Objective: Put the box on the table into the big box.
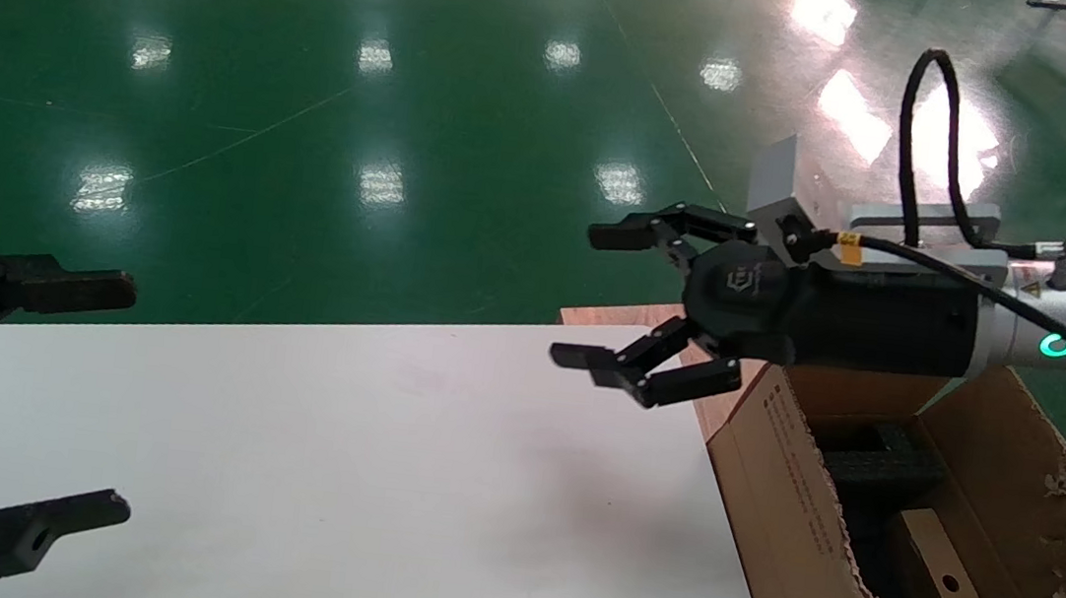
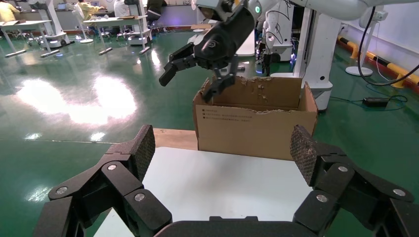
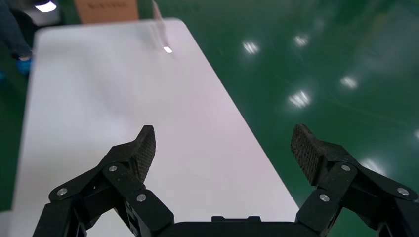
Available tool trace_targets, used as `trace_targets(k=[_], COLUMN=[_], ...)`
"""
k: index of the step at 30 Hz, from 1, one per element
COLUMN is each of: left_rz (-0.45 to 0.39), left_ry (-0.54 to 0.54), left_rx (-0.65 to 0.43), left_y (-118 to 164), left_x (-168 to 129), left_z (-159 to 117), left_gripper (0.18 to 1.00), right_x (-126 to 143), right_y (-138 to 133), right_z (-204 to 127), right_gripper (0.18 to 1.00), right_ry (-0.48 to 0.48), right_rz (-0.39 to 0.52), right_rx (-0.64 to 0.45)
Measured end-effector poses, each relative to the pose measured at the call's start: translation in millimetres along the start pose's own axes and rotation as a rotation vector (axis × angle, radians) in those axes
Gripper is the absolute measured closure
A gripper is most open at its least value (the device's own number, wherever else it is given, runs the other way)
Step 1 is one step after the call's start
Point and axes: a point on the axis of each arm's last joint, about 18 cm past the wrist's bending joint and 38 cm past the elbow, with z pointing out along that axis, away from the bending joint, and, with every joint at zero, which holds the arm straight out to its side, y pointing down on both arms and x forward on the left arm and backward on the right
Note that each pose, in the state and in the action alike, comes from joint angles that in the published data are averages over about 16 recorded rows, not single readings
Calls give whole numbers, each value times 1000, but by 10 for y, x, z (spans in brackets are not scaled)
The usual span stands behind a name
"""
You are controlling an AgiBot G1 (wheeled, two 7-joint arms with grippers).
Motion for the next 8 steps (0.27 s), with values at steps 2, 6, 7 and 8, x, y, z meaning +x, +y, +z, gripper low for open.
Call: trace_targets(k=[2,6,7,8], left_rz=[0,0,0,0], left_ry=[0,0,0,0], left_rx=[0,0,0,0], left_y=[0,0,0,0], left_x=[0,0,0,0], left_z=[0,0,0,0], left_gripper=[184,184,184,184], right_x=[-53,-124,-142,-161], right_y=[-25,-58,-67,-75], right_z=[40,89,100,111], right_gripper=[178,178,178,178], right_ry=[-19,-43,-49,-55], right_rz=[-1,-3,-3,-3], right_rx=[24,56,65,73])
